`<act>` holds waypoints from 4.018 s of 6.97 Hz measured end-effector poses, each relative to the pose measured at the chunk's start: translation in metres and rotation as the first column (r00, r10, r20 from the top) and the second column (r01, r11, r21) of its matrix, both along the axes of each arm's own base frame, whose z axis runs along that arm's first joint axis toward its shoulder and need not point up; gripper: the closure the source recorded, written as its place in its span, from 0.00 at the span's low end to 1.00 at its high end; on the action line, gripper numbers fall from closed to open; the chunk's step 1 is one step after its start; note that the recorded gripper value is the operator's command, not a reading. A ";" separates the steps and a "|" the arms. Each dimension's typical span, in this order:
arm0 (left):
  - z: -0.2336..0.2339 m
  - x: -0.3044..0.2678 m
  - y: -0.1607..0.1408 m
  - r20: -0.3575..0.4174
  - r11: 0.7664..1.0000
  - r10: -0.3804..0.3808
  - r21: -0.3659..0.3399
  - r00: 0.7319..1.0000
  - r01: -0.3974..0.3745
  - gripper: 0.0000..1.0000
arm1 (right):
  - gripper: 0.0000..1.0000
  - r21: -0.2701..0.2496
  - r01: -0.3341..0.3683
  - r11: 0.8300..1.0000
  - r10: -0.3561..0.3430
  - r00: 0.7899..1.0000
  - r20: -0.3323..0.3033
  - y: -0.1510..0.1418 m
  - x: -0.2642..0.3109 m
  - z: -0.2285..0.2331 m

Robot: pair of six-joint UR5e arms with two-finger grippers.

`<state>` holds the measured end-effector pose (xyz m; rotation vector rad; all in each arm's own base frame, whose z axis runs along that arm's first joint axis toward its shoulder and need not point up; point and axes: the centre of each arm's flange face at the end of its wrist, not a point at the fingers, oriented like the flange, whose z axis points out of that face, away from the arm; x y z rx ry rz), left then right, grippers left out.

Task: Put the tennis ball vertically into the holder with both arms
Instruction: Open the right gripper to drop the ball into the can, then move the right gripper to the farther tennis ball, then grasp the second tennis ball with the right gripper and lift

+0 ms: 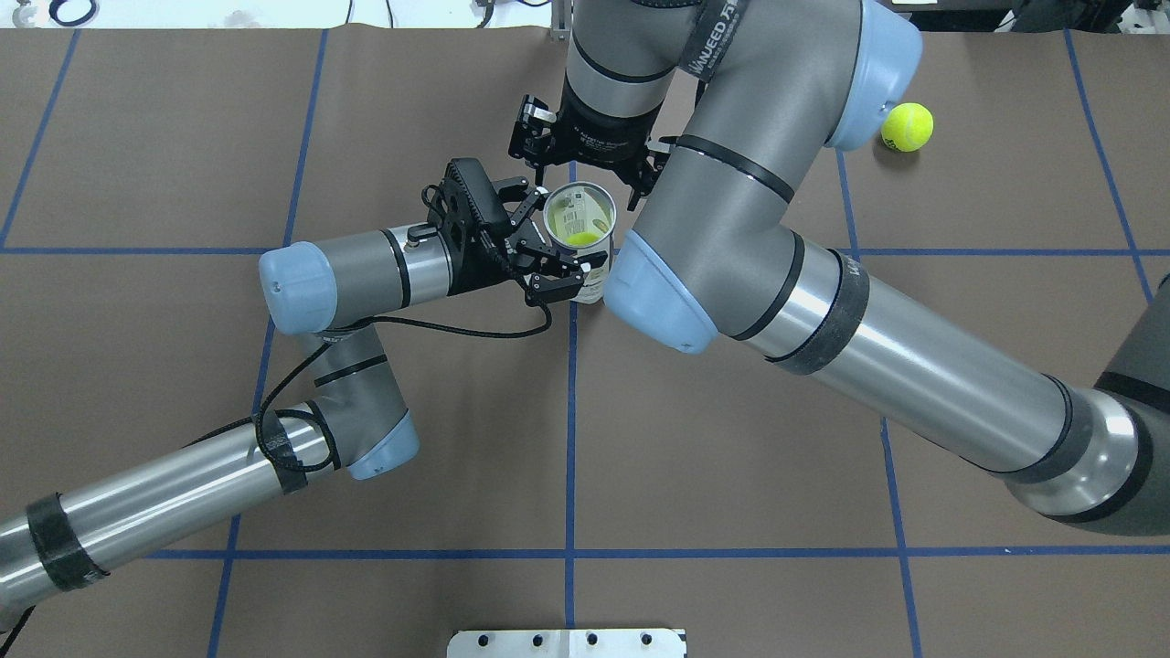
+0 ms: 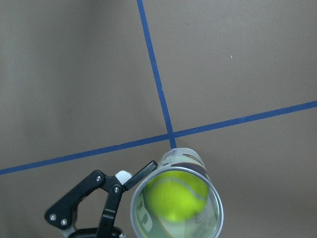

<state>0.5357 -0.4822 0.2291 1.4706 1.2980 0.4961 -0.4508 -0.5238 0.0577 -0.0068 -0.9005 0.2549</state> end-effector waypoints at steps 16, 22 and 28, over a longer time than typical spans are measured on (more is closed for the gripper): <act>0.009 0.001 0.001 0.004 1.000 -0.004 -0.009 1.000 0.004 0.01 | 0.00 0.400 0.334 0.854 -0.219 0.926 -0.307 -0.214 0.233 0.439; 0.010 0.001 0.001 0.005 1.000 -0.003 -0.009 1.000 0.003 0.01 | 0.91 0.379 0.403 0.833 -0.223 0.871 -0.437 -0.220 0.149 0.459; 0.011 0.001 0.001 0.008 1.000 -0.004 -0.009 1.000 0.004 0.01 | 1.00 0.382 0.229 0.895 -0.128 0.954 -0.273 -0.213 0.141 0.389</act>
